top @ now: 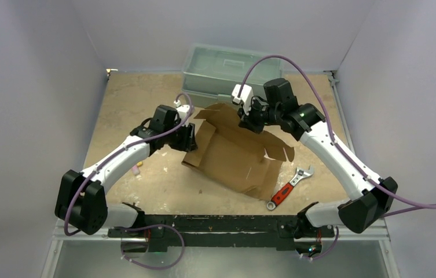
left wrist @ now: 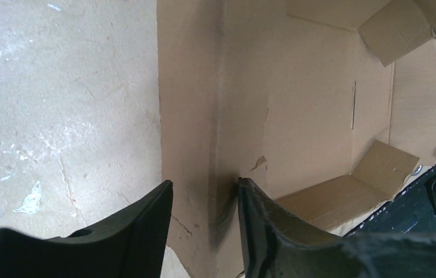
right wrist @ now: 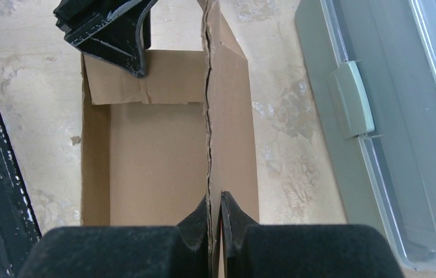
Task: Fold the paper box
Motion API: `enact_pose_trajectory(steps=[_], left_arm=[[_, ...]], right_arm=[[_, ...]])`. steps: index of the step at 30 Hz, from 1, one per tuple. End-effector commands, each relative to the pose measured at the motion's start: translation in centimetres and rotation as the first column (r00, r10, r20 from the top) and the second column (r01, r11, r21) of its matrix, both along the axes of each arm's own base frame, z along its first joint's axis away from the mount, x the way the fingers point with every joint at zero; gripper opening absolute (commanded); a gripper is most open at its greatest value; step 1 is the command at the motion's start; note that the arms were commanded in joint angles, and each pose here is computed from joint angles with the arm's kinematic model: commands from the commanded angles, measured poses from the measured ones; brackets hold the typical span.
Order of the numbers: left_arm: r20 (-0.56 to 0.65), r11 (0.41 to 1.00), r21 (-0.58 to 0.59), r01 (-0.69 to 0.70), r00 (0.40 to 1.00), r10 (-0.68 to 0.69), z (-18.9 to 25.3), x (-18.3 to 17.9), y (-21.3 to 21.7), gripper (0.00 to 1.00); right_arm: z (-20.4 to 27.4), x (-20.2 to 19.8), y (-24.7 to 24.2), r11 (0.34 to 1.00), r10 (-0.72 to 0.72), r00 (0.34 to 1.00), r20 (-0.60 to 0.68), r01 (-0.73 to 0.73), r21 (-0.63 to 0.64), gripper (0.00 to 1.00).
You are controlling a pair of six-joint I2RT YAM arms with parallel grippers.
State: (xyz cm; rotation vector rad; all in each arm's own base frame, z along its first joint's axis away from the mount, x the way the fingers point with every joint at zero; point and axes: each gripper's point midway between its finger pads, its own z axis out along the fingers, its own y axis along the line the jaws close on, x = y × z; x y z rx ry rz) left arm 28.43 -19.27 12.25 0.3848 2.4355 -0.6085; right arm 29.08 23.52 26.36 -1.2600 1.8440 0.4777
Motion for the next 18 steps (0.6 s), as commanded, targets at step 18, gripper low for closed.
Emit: enact_pose_trajectory(steps=[18], left_arm=[[-0.083, 0.997, -0.031, 0.074, 0.994, -0.077, -0.1, -3.4, 0.0, 0.73]], right_arm=[[-0.5, 0.3, 0.3, 1.000, -0.025, 1.000, 0.004, 0.025, 0.006, 0.06]])
